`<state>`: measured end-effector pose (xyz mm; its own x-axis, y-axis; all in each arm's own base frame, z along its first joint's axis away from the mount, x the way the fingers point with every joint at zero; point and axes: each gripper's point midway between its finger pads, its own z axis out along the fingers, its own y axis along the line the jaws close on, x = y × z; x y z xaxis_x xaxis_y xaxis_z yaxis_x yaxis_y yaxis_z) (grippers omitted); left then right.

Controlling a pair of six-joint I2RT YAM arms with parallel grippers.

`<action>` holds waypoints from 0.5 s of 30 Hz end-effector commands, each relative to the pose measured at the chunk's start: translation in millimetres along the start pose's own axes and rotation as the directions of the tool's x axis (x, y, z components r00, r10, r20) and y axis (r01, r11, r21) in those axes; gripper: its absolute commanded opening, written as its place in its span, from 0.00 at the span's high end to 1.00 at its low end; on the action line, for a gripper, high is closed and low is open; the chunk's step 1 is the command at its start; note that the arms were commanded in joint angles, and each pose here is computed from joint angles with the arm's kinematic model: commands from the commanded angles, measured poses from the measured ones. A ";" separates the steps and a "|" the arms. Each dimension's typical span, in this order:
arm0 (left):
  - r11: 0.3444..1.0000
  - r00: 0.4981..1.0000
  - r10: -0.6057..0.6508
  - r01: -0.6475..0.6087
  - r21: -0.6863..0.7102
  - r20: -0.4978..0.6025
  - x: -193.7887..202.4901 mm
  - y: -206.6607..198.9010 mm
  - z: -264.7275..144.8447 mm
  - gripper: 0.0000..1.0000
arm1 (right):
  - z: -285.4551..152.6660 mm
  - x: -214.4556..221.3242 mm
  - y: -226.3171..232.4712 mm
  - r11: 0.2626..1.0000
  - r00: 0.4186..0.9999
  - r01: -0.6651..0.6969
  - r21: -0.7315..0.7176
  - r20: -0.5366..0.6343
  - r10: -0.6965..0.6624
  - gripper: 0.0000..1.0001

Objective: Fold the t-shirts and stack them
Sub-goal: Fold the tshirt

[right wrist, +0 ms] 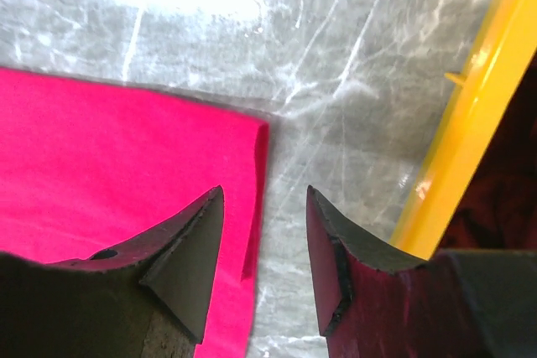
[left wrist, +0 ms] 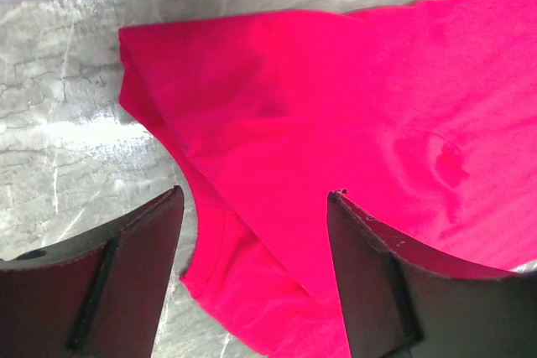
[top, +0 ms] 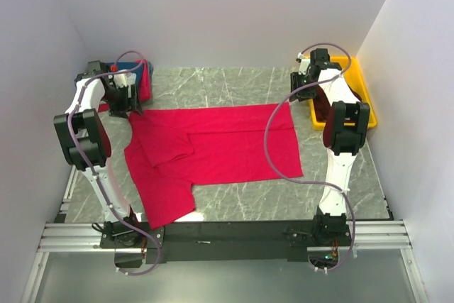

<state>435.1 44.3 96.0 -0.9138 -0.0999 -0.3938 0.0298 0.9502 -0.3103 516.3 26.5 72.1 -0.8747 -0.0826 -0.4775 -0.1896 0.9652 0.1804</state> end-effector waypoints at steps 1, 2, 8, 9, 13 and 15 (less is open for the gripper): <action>0.999 0.999 -0.030 0.032 -0.043 0.030 -10.0 9.6 -1.0 0.25 | -10.7 -25.4 8.1 1.000 0.997 -0.018 -0.017 0.081 0.019 0.49; 0.998 0.999 -0.035 0.037 -0.049 0.028 -8.2 11.9 0.9 0.25 | -9.3 -25.7 9.5 0.999 0.996 -0.024 -0.027 0.079 0.026 0.49; 0.997 0.998 -0.064 0.065 -0.053 0.011 -0.6 17.6 15.2 0.24 | 5.1 -15.7 20.3 0.993 0.997 -0.062 -0.101 0.048 0.067 0.51; 0.996 0.997 -0.074 0.075 -0.054 0.009 0.1 19.7 18.7 0.23 | 7.1 -14.5 22.1 0.992 0.997 -0.065 -0.110 0.043 0.070 0.52; 0.994 0.995 -0.098 0.098 -0.042 0.001 4.9 19.4 25.1 0.23 | 18.6 -5.0 23.2 0.988 0.996 -0.089 -0.126 0.010 0.091 0.54; 0.995 0.995 -0.096 0.096 -0.025 0.004 6.3 13.7 21.0 0.24 | 21.2 -1.4 23.1 0.986 0.995 -0.097 -0.132 -0.004 0.098 0.55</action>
<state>436.9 52.7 65.4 -0.9212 -0.1687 -0.3505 -0.0588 0.9511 -0.3032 516.9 46.5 59.8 -0.8945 -0.0039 -0.4471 -0.1569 0.9391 0.3057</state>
